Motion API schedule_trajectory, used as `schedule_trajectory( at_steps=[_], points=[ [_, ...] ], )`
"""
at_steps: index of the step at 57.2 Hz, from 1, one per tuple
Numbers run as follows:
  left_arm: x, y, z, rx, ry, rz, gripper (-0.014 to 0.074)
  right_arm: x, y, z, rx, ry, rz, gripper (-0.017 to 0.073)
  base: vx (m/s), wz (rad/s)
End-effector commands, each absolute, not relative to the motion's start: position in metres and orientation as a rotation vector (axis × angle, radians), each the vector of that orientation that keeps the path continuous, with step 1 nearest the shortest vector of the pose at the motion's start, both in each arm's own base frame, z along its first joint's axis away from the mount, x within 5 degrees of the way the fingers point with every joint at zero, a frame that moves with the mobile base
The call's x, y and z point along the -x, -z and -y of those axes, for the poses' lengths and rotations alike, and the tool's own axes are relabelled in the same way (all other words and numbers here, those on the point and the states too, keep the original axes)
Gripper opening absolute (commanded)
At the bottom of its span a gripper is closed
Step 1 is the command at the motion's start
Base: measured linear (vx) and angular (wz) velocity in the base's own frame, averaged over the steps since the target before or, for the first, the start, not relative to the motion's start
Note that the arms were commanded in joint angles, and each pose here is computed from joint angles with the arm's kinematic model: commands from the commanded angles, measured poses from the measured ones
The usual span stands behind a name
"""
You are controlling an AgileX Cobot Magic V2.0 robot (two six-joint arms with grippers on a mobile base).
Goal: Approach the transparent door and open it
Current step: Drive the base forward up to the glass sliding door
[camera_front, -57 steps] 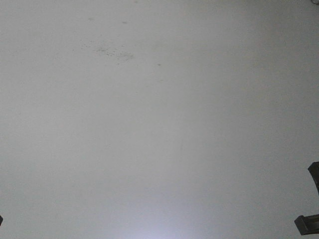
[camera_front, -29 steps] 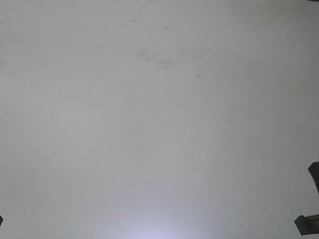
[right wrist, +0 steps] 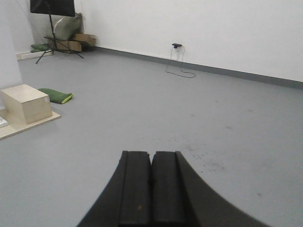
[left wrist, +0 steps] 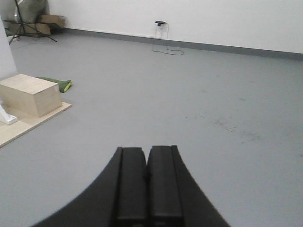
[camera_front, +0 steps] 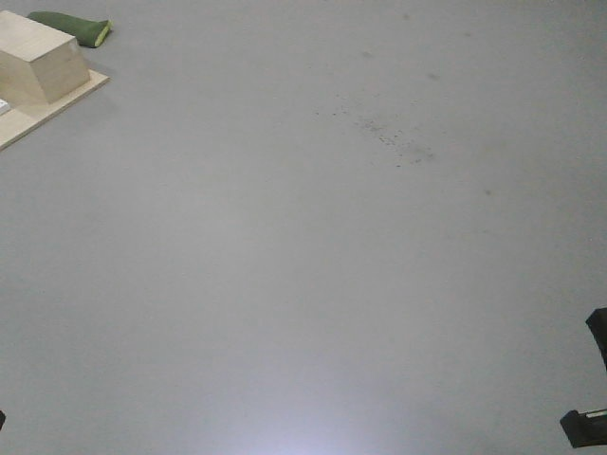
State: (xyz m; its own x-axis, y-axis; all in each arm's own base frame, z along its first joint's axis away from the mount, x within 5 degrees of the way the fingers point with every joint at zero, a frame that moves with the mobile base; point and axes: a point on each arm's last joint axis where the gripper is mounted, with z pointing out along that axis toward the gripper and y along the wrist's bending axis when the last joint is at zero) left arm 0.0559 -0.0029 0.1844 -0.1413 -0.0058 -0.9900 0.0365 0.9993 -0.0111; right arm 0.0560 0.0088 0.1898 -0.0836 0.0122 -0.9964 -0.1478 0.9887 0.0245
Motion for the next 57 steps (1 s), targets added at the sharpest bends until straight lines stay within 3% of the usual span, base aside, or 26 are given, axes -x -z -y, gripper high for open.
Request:
schedule_trajectory(
  at_steps=[1, 57],
  points=[
    [-0.056, -0.1904, 0.0024, -0.012, 0.042, -1.617, -0.0006, -0.0554, -0.197, -0.008, 0.098, -0.123, -1.557, -0.0004, 0.41, 0.41],
    [-0.056, -0.1904, 0.0024, -0.012, 0.042, -1.617, -0.0006, -0.0554, -0.197, -0.008, 0.098, -0.123, -1.557, -0.0004, 0.48, 0.4]
  ],
)
